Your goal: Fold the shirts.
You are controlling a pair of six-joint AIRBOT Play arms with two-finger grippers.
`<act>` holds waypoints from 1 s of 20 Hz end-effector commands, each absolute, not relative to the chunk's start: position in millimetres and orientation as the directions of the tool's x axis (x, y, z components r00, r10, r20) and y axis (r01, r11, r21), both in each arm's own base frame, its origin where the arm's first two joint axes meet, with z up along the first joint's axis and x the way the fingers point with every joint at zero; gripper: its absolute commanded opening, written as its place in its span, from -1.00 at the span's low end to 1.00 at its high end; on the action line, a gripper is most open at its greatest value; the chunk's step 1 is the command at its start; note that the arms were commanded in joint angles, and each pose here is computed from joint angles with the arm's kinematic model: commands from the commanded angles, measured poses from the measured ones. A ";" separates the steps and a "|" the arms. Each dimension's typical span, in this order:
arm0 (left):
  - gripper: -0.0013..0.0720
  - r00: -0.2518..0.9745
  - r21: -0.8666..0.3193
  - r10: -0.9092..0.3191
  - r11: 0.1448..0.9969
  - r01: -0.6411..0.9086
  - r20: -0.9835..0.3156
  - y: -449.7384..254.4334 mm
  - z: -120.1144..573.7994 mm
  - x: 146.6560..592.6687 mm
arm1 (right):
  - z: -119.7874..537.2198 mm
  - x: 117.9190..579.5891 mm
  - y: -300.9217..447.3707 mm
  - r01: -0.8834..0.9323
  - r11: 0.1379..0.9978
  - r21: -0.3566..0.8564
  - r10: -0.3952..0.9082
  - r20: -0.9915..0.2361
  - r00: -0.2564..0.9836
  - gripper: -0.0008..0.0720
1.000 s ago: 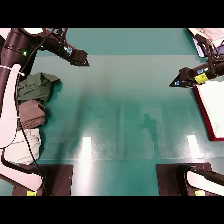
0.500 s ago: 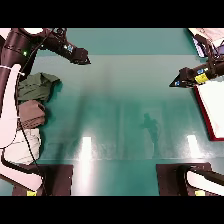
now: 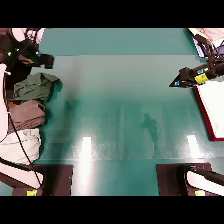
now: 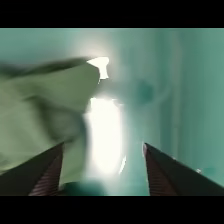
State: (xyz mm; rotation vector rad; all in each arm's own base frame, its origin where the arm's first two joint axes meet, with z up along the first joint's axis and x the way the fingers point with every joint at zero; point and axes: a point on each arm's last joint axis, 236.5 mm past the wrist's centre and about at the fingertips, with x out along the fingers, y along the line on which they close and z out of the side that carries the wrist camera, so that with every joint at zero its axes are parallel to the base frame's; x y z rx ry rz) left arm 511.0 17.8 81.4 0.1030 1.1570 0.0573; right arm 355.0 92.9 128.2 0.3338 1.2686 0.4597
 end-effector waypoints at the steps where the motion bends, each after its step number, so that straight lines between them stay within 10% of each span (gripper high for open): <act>1: 0.61 0.378 0.163 0.196 0.979 -0.119 -0.905 79.1 50.7 509.4 | 128.5 356.7 93.0 -0.145 0.863 0.484 0.505 -0.831 0.234 -0.92; 7: 0.52 0.424 0.157 0.196 0.979 -0.127 -0.884 92.2 18.3 520.5 | 128.6 356.8 93.2 -0.142 0.863 0.485 0.505 -0.831 0.234 -0.92; 9: -0.43 0.435 0.155 0.195 0.980 -0.126 -0.879 91.9 19.6 523.1 | 128.6 356.6 93.9 -0.139 0.863 0.486 0.506 -0.831 0.233 -0.92; 12: -0.88 0.430 0.148 0.189 0.981 -0.127 -0.883 90.4 18.7 522.0 | 128.6 356.4 93.9 -0.139 0.863 0.486 0.506 -0.831 0.233 -0.92; 20: -0.90 0.698 0.021 -0.123 0.981 0.195 -0.706 -26.3 190.4 528.7 | 156.3 363.9 100.2 -0.182 0.848 0.498 0.530 -0.799 0.285 -0.92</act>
